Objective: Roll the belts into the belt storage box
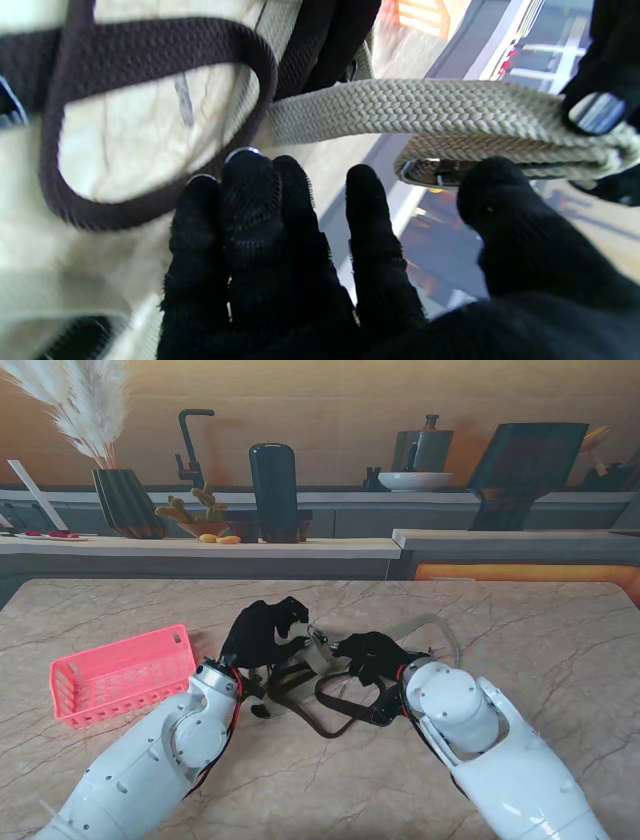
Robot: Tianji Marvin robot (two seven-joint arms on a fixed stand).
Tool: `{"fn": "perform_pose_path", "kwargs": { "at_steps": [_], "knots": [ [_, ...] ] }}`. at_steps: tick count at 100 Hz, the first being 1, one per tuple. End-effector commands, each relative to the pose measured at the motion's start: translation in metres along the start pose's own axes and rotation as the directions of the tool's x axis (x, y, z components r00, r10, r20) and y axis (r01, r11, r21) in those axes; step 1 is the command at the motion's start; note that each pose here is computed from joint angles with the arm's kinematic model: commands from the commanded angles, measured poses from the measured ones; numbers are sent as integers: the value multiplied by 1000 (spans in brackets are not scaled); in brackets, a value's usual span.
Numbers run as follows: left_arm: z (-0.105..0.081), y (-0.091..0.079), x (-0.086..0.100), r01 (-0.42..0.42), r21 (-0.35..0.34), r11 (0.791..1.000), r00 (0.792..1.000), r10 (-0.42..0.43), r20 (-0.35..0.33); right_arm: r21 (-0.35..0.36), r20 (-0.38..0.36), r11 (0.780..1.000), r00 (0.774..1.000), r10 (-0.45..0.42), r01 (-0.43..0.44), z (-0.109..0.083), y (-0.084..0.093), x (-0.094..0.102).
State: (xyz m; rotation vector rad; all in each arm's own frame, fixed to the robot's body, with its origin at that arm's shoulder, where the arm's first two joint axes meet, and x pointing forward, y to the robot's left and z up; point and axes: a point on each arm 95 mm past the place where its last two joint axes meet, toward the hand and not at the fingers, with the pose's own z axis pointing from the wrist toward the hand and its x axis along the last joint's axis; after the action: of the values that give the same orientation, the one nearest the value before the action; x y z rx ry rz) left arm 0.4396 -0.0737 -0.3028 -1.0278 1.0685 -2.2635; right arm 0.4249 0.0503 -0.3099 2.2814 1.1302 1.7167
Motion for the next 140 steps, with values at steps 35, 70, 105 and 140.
{"fn": "perform_pose_path", "kwargs": {
  "at_steps": [35, 70, 105, 140],
  "knots": [
    [1, -2, 7, 57, -10, 998, 998, -57, 25, -253, -325, 892, 835, -444, 376, 5, 6, -8],
    [2, 1, 8, 63, -14, 998, 998, -63, 26, -309, -432, 863, 749, -502, 399, 22, -5, 9],
    [3, 2, 9, 62, -8, 998, 998, -62, 25, -313, -461, 863, 731, -503, 397, 33, -13, 20],
    [0, 1, 7, 47, 9, 999, 999, -47, 15, -248, -395, 925, 841, -369, 290, 27, -14, 25]
  ]
}}
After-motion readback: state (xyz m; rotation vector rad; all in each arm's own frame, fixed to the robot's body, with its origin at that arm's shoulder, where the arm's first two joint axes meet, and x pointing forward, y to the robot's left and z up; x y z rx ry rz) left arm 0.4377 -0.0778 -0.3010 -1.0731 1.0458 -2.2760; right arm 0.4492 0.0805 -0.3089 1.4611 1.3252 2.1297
